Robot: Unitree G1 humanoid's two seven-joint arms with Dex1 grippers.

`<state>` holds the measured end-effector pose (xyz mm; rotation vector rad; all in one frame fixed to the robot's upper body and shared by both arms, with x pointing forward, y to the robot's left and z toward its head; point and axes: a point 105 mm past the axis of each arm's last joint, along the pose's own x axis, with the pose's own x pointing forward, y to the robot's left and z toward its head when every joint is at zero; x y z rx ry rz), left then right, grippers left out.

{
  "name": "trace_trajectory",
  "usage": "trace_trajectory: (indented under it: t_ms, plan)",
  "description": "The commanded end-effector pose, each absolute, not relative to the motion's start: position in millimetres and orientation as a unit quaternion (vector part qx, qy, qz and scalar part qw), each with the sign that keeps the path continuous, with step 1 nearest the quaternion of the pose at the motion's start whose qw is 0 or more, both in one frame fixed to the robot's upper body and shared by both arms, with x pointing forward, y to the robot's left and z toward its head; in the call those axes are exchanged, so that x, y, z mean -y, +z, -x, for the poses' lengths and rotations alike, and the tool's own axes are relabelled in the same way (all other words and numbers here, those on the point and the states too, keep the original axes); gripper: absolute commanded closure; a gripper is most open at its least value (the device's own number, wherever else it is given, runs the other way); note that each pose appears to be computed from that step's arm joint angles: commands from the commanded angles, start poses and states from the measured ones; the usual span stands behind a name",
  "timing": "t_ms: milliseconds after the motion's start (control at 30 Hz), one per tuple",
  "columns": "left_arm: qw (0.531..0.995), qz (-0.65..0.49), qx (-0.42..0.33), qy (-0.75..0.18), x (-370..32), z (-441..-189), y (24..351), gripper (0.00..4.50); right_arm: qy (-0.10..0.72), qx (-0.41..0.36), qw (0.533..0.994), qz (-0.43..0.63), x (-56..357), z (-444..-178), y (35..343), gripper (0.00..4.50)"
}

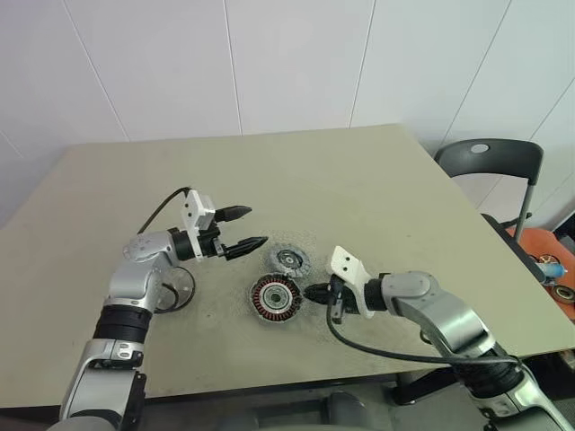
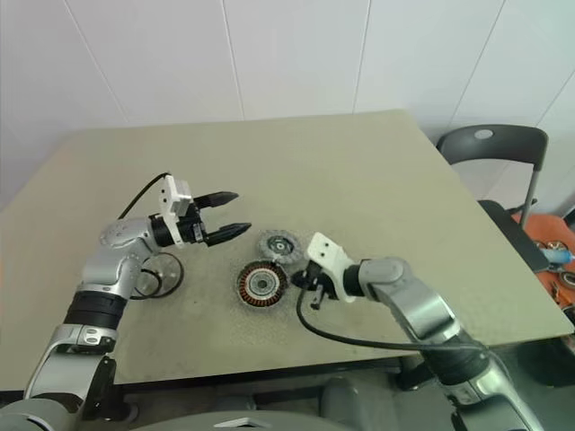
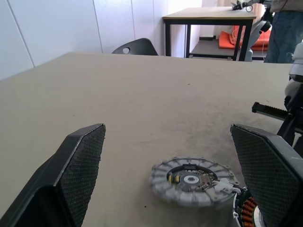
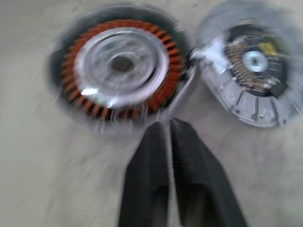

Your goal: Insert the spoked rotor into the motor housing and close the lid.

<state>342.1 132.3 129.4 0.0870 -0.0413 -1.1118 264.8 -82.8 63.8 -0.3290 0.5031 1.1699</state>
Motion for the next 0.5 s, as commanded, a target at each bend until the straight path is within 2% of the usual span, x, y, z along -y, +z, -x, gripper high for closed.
trace_trajectory:
  t_ms: [33, 100, 267, 500]
  plan:
    - [0.846, -0.054, 0.032, -0.529, -132.6, -343.9, 136.8, 0.00, 0.564, -0.204, 0.785, 0.153, 77.5, -259.8, 82.7, 3.14]
    - [0.846, -0.053, 0.032, -0.529, -131.8, -344.1, 137.0, 0.00, 0.561, -0.198, 0.789, 0.150, 77.5, -262.1, 85.6, 2.55]
    - [0.846, -0.053, 0.032, -0.529, -130.6, -345.3, 137.0, 0.00, 0.561, -0.182, 0.797, 0.129, 69.5, -268.2, 93.8, 2.55]
    - [0.848, -0.054, 0.037, -0.527, -130.7, -345.8, 139.4, 0.00, 0.572, -0.197, 0.786, 0.129, 61.2, -263.2, 84.8, 2.55]
